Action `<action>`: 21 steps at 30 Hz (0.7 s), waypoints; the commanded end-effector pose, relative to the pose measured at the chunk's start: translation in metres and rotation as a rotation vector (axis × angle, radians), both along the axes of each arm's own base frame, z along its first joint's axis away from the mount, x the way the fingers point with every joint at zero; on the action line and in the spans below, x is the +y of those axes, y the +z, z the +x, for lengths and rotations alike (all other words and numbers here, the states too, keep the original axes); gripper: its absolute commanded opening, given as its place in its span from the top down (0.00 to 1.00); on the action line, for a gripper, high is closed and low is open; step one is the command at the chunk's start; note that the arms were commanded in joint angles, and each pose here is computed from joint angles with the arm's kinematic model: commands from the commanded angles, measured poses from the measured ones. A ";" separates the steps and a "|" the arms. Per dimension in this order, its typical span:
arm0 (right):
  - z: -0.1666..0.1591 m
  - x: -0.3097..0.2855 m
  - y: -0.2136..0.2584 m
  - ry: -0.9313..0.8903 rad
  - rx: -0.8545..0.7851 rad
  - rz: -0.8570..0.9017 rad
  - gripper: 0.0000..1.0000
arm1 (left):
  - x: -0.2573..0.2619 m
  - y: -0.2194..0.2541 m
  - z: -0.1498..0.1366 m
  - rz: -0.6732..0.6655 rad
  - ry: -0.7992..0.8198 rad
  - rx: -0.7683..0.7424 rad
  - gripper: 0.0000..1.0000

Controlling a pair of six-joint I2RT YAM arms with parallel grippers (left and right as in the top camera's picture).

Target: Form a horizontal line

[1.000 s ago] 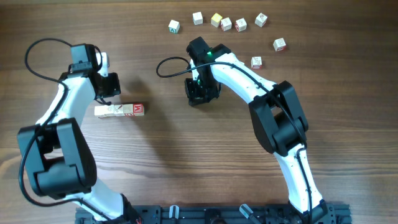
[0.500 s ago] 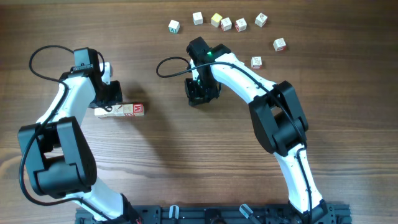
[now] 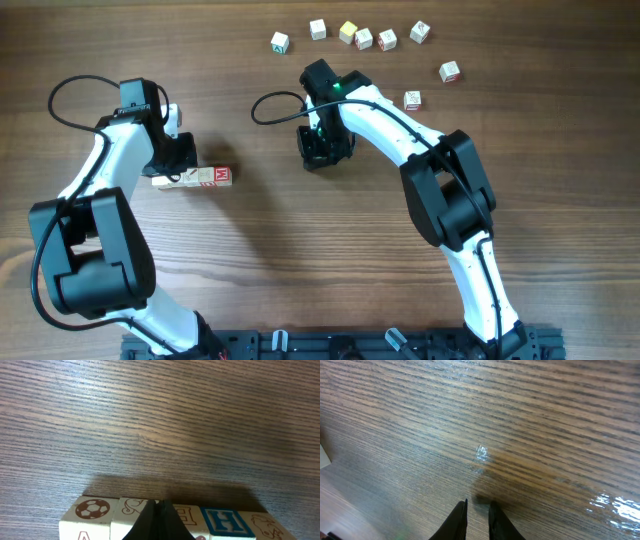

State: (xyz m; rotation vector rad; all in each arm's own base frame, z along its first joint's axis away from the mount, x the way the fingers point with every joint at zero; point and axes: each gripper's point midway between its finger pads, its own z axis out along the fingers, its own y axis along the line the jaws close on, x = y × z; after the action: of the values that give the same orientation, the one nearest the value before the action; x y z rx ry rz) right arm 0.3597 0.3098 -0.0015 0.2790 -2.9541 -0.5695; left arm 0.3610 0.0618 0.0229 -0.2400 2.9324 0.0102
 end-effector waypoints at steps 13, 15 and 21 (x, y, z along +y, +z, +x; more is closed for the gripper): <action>-0.004 -0.020 -0.037 0.006 0.014 -0.109 0.83 | 0.003 0.002 0.006 0.016 -0.016 -0.015 0.96; -0.004 -0.020 -0.037 0.006 0.014 -0.109 0.83 | 0.004 0.004 0.014 0.021 -0.010 -0.048 0.96; -0.003 -0.021 -0.038 0.007 0.011 -0.112 0.83 | 0.007 0.008 0.030 0.013 0.065 -0.118 0.96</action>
State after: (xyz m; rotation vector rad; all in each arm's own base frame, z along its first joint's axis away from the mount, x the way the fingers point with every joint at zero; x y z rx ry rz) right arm 0.3598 0.3099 -0.0015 0.2792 -2.9544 -0.5698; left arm 0.3857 0.0662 0.0292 -0.2657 2.8247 0.0190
